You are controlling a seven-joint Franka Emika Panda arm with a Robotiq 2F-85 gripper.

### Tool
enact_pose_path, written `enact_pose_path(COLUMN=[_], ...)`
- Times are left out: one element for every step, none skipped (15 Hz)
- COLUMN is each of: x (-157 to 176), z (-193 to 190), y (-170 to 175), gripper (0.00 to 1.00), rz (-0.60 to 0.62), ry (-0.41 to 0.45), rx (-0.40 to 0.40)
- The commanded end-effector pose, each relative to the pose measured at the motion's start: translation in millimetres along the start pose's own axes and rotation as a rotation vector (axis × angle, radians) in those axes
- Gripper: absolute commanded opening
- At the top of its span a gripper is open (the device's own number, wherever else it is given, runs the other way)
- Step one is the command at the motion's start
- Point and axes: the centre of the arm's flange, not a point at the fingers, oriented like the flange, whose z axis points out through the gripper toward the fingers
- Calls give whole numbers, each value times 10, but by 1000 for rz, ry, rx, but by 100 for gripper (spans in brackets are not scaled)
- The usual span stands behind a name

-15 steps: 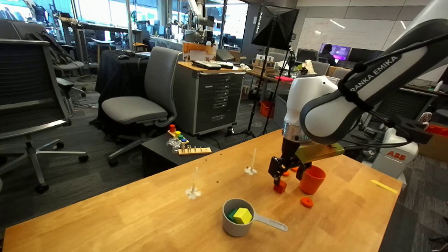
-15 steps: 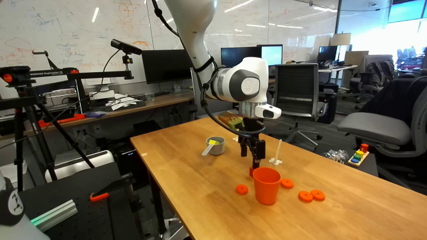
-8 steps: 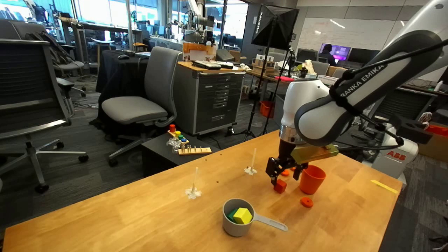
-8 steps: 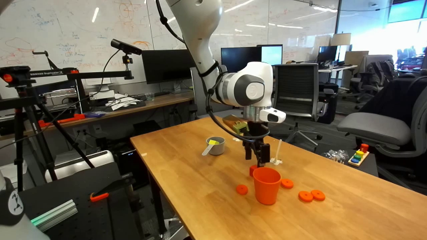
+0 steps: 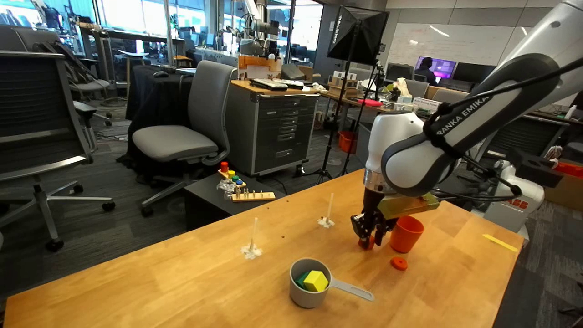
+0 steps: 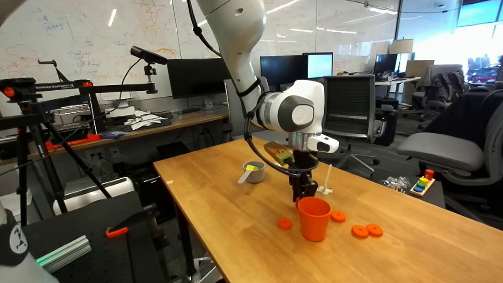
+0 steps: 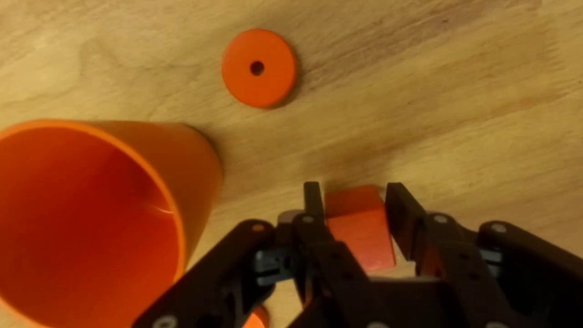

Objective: Put the three blocks in the gray measuring cup

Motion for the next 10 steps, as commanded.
enact_pose_path(x=[56,65,70,82,85,85,65,54,18,-30], z=[40,-27,-137,-233,-397,-512,-670,-805,-946,-1064], y=[-20,-37,-72,-117,-207,-286,-392,-496,-614,-724], gripper=[11,8,8,8,8,8,8,8,8,8], rz=[3,2,0,-5,-19,-31,-46,-60,-77,-92], ry=[-10,-2,11,24,46,62,82,97,110,121], rx=[28,34,44,54,66,78,96,118,142,165])
